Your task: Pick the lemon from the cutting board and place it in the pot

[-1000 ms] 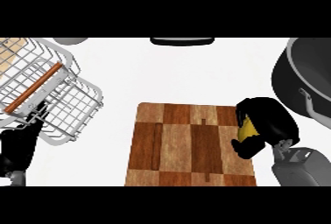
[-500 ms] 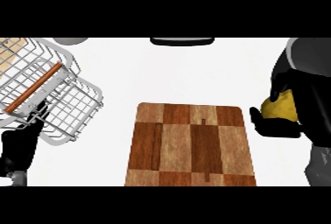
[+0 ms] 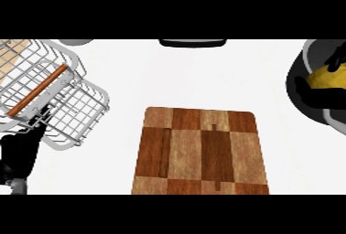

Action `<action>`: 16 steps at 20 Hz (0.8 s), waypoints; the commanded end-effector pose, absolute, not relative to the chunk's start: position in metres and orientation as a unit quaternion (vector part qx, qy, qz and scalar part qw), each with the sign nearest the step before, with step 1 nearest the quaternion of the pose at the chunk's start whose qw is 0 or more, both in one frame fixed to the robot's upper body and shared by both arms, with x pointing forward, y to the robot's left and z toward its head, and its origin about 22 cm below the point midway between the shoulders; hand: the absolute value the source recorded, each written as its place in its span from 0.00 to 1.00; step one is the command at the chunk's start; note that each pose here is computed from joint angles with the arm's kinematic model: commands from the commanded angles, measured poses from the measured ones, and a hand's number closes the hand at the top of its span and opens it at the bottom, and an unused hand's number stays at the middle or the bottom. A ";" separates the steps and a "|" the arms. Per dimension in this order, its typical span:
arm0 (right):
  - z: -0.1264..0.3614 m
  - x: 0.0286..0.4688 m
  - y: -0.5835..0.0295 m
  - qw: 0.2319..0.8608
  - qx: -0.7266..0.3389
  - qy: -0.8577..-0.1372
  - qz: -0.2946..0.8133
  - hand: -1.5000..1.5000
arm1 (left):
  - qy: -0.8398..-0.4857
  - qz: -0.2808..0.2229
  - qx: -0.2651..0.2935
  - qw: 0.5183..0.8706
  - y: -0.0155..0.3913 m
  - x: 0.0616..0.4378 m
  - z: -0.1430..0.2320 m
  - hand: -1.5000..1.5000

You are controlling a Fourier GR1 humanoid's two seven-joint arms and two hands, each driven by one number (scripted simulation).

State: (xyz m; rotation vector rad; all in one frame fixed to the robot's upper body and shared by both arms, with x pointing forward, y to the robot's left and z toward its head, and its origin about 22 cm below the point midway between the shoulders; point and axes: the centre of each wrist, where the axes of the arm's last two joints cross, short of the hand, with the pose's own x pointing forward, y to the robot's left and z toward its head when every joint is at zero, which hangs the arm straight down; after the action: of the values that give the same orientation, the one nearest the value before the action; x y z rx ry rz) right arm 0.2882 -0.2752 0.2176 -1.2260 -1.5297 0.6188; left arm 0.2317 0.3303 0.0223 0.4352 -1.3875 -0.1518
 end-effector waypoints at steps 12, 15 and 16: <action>0.203 0.380 -0.376 0.523 -0.519 -0.629 0.249 1.00 | -0.637 -0.076 0.194 0.743 0.317 0.230 0.031 0.50; 0.194 0.388 -0.400 0.530 -0.508 -0.634 0.244 1.00 | -0.636 -0.073 0.197 0.742 0.326 0.234 0.015 0.50; 0.211 0.401 -0.397 0.535 -0.505 -0.632 0.242 1.00 | -0.639 -0.077 0.180 0.744 0.323 0.239 0.020 0.50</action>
State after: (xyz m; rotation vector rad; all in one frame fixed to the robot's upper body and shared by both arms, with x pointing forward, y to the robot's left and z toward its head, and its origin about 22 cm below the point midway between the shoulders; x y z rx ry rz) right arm 0.3826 -0.3801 0.2114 -1.2253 -1.5219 0.5725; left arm 0.2360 0.3237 0.0221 0.4174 -1.3941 -0.1635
